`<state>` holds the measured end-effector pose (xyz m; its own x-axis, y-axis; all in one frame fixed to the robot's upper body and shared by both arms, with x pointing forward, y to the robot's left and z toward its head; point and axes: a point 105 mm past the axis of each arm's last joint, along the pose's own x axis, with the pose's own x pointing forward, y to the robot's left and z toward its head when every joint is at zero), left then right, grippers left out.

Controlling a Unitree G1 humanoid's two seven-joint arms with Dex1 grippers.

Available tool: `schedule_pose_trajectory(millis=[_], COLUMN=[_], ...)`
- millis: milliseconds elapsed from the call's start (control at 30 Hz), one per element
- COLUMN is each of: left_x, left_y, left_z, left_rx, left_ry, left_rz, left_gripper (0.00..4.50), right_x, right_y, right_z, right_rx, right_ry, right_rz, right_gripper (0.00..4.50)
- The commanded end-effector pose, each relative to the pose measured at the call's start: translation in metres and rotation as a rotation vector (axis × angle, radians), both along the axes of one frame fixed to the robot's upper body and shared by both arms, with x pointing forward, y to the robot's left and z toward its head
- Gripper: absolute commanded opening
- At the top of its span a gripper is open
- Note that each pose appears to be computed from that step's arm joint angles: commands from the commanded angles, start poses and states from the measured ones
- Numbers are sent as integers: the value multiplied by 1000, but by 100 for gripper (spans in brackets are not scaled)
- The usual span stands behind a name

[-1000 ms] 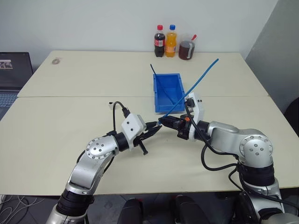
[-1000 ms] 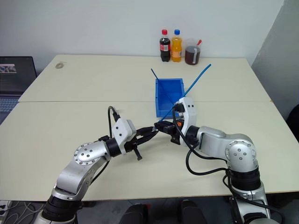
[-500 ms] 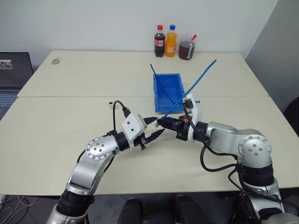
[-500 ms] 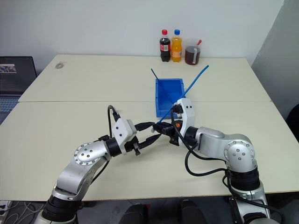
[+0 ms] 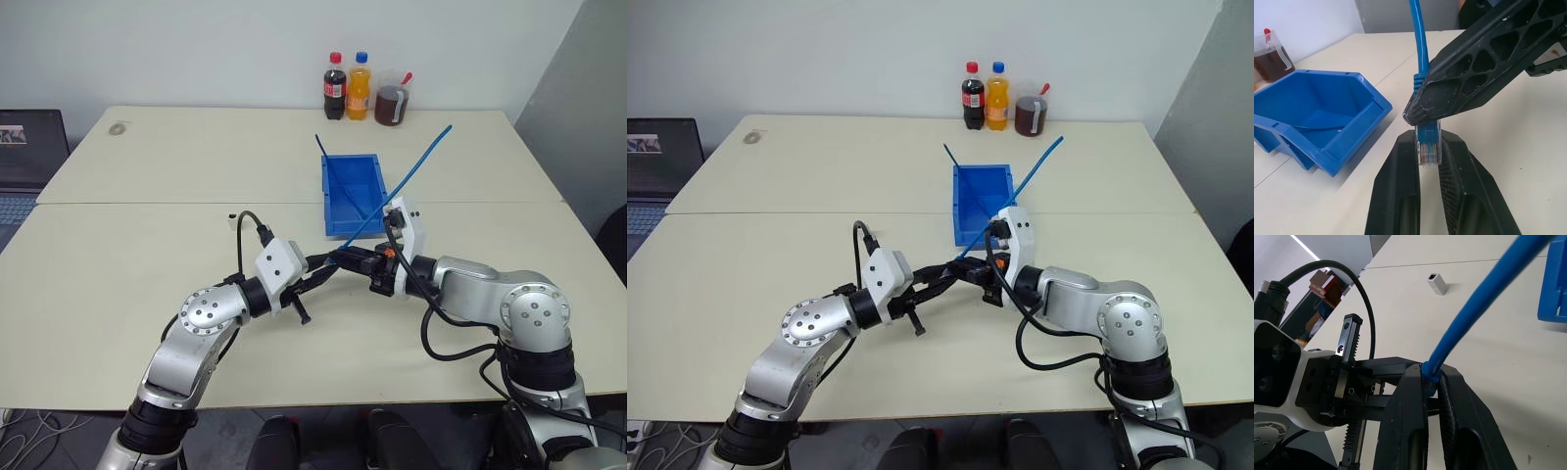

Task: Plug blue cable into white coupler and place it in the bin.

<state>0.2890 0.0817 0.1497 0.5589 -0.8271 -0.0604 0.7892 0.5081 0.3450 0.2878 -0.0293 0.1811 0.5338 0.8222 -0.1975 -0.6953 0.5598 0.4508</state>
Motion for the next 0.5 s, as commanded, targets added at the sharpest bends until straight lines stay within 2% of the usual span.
schedule_pose_trajectory(millis=[33, 200, 267, 400, 467, 500], left_x=[-9, -9, -10, -9, -10, -11], left_y=[-9, -8, -8, -8, -9, -11], left_z=[10, 7, 7, 9, 12, 15], left_rx=[-11, -5, -5, -11, -65, -109], left_ry=[-37, -19, -16, -18, 29, 76], left_rz=[-53, -47, -49, -46, -49, -59], left_gripper=[24, 24, 24, 24, 24, 24], right_x=[-3, -4, -6, -7, -6, -7], right_y=[1, 2, 3, 2, -7, -14], right_z=[13, 12, 13, 13, 18, 22], right_rx=[19, 21, 39, 68, 118, 163], right_ry=[-52, -50, -41, -24, -14, -10], right_rz=[10, 16, 33, 33, 15, 13], right_gripper=[18, 18, 75, 159, 216, 229])
